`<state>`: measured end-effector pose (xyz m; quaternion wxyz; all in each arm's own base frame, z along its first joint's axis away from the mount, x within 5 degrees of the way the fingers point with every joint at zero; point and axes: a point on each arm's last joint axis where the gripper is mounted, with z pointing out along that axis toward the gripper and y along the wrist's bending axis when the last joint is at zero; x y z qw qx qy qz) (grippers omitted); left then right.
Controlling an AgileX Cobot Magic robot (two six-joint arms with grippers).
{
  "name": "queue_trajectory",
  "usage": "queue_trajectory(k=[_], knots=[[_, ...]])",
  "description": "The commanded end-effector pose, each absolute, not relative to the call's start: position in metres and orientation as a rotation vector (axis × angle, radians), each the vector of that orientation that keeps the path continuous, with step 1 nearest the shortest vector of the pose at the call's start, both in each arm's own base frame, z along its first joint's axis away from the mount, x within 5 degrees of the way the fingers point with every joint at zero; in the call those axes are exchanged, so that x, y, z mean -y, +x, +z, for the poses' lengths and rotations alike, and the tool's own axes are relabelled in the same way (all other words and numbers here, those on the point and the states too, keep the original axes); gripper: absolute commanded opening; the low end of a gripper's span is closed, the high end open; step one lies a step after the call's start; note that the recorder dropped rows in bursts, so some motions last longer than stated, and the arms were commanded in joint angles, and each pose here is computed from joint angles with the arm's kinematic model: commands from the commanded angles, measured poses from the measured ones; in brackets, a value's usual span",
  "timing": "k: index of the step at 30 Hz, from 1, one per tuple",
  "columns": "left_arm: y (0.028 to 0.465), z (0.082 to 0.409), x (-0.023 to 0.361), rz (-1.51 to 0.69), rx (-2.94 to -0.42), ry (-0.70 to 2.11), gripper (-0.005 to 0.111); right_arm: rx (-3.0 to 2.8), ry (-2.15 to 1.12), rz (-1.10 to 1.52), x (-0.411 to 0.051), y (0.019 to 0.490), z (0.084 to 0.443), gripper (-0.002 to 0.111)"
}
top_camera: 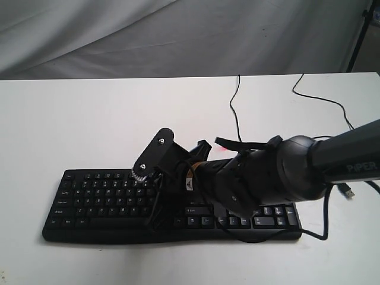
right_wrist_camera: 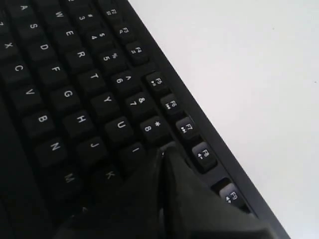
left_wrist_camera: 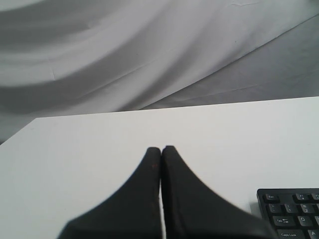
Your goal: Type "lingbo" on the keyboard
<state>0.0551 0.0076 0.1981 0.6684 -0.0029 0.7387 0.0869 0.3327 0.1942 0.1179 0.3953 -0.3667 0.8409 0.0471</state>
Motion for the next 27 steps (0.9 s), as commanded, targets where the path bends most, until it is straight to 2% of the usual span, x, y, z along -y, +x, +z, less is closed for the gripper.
queue_trajectory(k=[1, 14, 21, 27], knots=[[0.056, 0.197, -0.007, 0.190, -1.670, -0.006, 0.001, -2.127, -0.929, 0.114, -0.192, 0.334, 0.115, 0.000], [0.056, 0.197, -0.007, 0.190, -1.670, -0.006, 0.001, -2.133, -0.932, 0.113, -0.192, 0.334, 0.112, 0.000], [0.056, 0.197, -0.007, 0.190, -1.670, -0.006, 0.001, -2.162, -0.947, 0.109, -0.192, 0.334, 0.098, 0.000], [0.056, 0.197, -0.007, 0.190, -1.670, -0.006, 0.001, -2.120, -0.929, 0.114, -0.192, 0.334, 0.120, 0.000]])
